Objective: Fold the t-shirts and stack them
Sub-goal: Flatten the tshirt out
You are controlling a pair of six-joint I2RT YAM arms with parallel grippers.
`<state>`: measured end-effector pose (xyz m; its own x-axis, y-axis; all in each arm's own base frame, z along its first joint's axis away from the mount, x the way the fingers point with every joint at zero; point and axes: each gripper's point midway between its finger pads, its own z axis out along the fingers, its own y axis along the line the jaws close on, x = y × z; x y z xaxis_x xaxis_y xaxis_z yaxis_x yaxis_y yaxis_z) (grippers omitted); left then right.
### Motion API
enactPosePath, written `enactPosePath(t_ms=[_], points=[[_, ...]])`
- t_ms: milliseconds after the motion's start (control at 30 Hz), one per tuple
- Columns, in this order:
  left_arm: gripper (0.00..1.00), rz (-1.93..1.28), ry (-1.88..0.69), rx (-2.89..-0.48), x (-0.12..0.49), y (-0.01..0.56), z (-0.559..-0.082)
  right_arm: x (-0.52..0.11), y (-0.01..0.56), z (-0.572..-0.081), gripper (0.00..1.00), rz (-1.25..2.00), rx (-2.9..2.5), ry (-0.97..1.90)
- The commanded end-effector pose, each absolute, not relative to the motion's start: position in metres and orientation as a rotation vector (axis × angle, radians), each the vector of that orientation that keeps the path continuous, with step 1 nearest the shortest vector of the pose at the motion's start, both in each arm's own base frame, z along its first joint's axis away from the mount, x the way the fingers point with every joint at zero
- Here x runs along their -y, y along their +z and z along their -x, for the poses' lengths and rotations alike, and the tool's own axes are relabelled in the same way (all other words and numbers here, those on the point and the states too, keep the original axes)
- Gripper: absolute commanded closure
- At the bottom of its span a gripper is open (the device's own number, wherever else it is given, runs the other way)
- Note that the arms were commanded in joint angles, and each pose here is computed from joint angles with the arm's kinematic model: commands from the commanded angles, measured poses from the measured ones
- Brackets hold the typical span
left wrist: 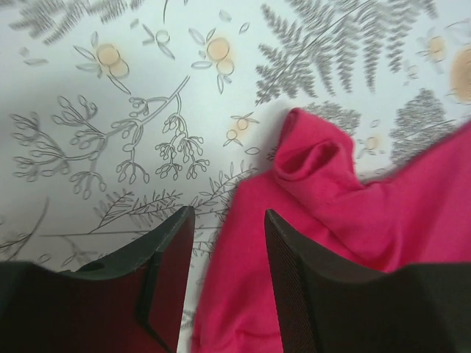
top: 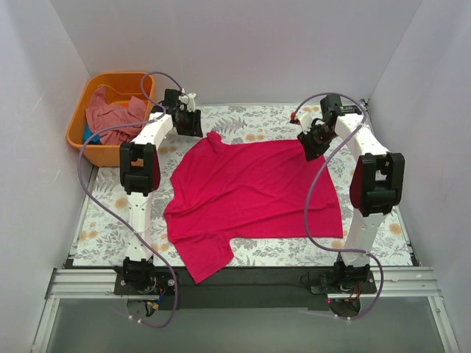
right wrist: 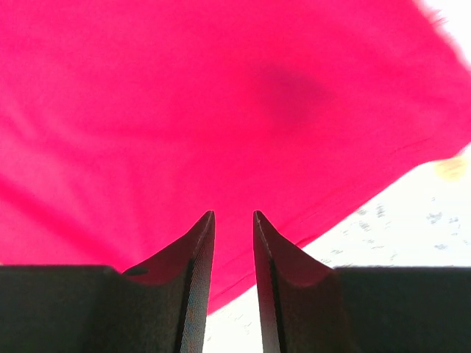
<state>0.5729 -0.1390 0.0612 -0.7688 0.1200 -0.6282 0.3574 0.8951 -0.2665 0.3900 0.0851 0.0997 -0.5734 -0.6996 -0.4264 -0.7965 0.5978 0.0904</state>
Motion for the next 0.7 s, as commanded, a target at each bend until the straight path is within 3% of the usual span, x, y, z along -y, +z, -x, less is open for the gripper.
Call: enactPosePath(t_ms=[0,500,567,667], points=[[0.58,-0.319,-0.482,-2.362,0.144,0.08,-0.587,-0.09,0.105,-0.425,0.66,1.087,-2.46,0.413],[0.56,-0.428,-0.511,-2.445,0.174,0.026,-0.558,-0.083,0.069,-0.517,0.63,0.802,-2.467,0.305],[0.58,-0.442,-0.468,-2.446,0.175,0.022,-0.559,-0.078,0.058,-0.521,0.63,0.783,-2.49,0.263],[0.7,-0.427,-0.385,-2.464,0.166,0.013,-0.563,-0.062,0.038,-0.516,0.63,0.785,-2.553,0.177]])
